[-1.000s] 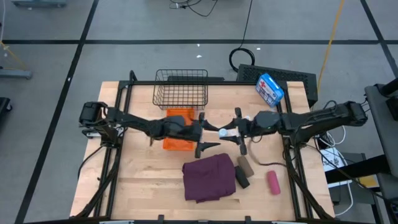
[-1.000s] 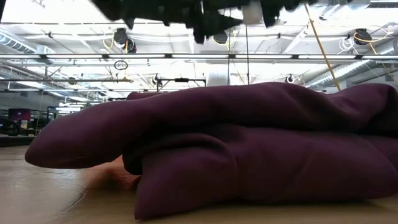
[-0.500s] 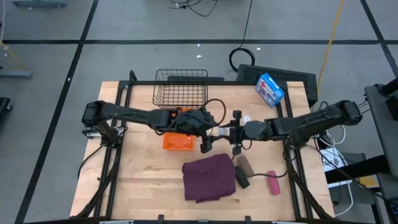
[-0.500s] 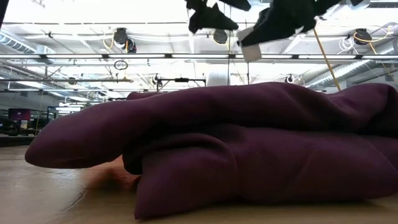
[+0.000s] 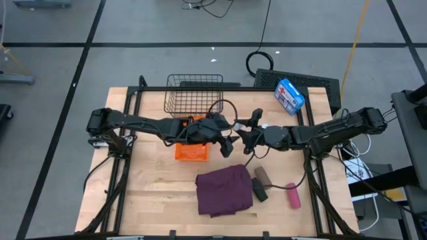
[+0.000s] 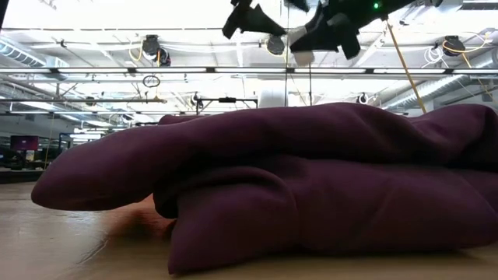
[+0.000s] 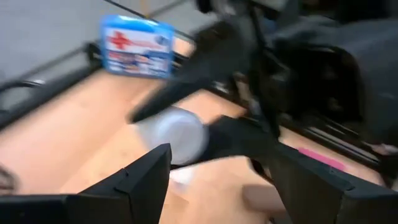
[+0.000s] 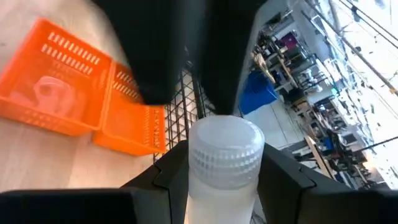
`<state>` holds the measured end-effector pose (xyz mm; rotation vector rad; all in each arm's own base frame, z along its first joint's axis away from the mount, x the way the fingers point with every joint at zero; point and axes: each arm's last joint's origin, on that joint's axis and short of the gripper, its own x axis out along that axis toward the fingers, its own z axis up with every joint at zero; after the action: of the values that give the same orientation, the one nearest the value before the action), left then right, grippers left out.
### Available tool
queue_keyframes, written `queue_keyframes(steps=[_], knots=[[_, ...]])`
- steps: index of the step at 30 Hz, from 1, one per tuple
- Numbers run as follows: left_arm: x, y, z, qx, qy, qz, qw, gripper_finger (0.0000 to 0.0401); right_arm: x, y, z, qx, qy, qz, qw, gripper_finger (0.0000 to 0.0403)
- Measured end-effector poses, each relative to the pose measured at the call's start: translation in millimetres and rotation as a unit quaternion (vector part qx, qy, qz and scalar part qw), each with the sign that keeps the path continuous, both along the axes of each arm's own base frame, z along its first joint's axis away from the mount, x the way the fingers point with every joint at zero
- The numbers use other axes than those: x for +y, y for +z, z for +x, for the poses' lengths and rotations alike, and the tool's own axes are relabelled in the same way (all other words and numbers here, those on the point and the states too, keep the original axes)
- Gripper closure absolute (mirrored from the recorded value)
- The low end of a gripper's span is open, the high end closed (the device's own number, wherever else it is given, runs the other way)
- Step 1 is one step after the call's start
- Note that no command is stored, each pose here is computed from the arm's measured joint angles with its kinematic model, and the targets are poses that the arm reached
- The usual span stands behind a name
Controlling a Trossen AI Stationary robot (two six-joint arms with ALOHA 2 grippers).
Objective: Pick & place medical supplies in basket/bin
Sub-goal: Put the bottom white pill bottle into the top orange bin
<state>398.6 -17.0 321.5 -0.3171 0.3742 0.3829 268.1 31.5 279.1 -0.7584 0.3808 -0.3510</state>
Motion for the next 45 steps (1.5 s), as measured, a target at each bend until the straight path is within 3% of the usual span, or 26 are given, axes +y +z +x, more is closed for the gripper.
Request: queue_keyframes(steps=[4,10,26,30,36,42,45], knots=[[3,-3,0,0.009,0.04,0.033,0.999,0.0125,3,4,0,-0.013,0.0,-0.002,1.0,0.0268],[6,-4,3,0.005,0.027,0.02,0.999,0.0125,11,4,-1,0.0,0.013,-0.036,0.999,0.0268],[11,-1,9,-0.033,0.017,0.019,0.999,0.0127,12,7,0,-0.012,0.033,-0.042,0.998,0.0268],[12,-1,9,-0.034,0.019,0.015,0.999,0.0158,12,7,0,-0.014,0.032,-0.042,0.998,0.0268],[12,-1,8,-0.03,0.022,0.009,0.999,0.0262,12,7,-1,-0.008,0.028,-0.046,0.999,0.0268],[13,-1,7,-0.021,0.017,0.022,0.999,0.0265,12,7,0,-0.015,0.026,-0.035,0.999,0.0263],[15,2,0,0.007,0.019,0.057,0.998,0.0268,13,9,0,-0.041,0.026,-0.001,0.999,0.0213]])
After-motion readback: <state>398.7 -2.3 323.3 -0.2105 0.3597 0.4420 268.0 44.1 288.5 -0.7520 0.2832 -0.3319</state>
